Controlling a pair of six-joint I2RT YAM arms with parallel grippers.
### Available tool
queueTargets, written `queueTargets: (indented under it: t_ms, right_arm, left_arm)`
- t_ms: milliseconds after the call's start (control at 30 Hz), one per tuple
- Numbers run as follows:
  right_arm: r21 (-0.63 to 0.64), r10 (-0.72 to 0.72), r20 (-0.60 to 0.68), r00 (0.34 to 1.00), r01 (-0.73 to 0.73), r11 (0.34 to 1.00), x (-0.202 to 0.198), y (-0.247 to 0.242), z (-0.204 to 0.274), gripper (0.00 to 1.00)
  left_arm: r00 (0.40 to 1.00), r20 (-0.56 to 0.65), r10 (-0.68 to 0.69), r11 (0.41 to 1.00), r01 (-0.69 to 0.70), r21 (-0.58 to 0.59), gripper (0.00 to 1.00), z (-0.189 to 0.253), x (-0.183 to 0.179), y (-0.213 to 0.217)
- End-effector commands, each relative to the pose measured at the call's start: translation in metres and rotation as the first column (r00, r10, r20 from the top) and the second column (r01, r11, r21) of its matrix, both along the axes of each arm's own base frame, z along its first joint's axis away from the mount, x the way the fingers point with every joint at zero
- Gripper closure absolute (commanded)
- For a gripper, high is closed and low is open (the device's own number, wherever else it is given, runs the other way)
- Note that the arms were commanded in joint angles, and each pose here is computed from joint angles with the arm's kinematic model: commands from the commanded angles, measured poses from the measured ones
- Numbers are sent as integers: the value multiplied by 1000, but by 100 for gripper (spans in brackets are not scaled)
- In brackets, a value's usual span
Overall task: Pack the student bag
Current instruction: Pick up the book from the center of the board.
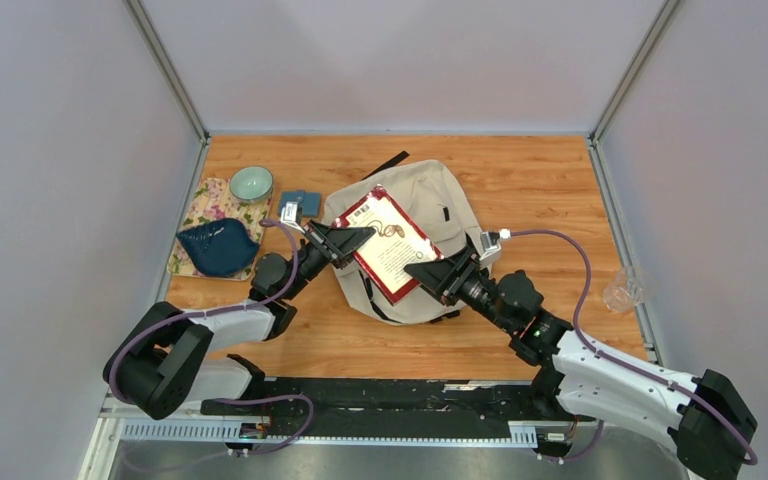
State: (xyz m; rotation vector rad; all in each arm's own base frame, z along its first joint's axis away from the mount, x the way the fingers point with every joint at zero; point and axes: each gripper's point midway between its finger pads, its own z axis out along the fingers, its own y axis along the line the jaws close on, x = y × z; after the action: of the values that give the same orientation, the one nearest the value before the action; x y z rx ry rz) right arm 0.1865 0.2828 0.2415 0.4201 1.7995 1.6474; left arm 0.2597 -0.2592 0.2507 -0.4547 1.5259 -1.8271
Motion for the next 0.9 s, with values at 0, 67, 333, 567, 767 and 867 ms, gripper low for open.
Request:
queueTargets:
  t_ms: [0, 67, 333, 567, 767, 867]
  right_arm:
    - [71, -74, 61, 995, 70, 995, 11, -9, 27, 60]
    - [70, -76, 62, 995, 72, 995, 11, -9, 26, 78]
    - [14, -123, 73, 990, 122, 992, 10, -25, 24, 100]
    - [-156, -341, 72, 937, 348, 924, 15, -86, 5, 100]
    - [-242, -549, 102, 830, 556, 795, 6, -163, 2, 100]
    - [-263, -607, 129, 784, 617, 742, -2, -193, 7, 100]
  left_arm:
    - [973, 231, -14, 985, 53, -164, 100, 66, -29, 10]
    - [973, 232, -21, 985, 60, -160, 100, 66, -30, 10]
    - [949, 241, -202, 978, 207, 7, 67, 49, -43, -17]
    - [952, 87, -294, 845, 216, 489, 31, -31, -32, -32]
    - [956, 108, -272, 571, 70, 818, 27, -67, -25, -14]
    - [930, 98, -354, 507, 103, 856, 27, -78, -37, -26]
